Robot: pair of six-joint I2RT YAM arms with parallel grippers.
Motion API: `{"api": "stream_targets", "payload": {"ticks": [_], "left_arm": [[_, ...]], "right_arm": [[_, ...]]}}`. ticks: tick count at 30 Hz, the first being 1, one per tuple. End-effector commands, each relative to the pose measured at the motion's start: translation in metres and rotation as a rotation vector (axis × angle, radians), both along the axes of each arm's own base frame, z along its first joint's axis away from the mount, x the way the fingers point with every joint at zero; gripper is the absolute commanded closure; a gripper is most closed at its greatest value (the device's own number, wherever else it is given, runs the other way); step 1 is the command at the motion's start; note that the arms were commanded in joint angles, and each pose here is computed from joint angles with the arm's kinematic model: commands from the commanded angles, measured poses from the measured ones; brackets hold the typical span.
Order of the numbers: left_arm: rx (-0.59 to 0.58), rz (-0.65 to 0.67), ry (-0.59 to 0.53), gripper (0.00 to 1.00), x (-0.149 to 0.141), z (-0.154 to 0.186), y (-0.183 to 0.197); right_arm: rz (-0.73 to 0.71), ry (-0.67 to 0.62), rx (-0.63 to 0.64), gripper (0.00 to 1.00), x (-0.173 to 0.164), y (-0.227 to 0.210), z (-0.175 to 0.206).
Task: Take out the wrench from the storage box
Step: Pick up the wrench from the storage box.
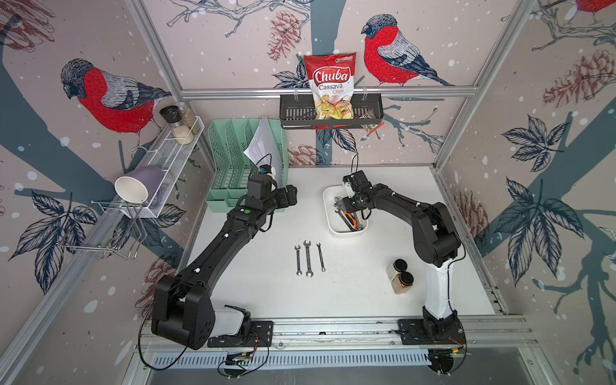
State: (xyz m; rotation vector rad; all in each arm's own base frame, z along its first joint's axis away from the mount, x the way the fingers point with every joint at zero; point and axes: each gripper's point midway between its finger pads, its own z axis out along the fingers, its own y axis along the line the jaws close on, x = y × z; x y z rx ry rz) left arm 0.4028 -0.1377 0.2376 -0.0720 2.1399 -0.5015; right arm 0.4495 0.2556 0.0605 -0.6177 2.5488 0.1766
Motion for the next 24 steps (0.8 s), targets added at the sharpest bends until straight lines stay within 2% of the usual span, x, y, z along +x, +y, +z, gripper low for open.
{"api": "stream_targets", "payload": {"ticks": [1,19,24], "left_arm": [[0.010,-0.017,-0.025,0.06,0.004,0.003,-0.002],[0.012,-0.018,-0.013,0.06,0.000,0.001,-0.001],[0.013,-0.015,-0.011,0.06,0.000,0.000,0.000]], "right_arm": [[0.055,0.004,-0.027,0.64,-0.004,0.000,-0.001],[0.103,0.034,-0.057,0.62,-0.012,0.012,-0.021],[0.104,0.041,-0.063,0.58,-0.012,0.012,-0.026]]}}
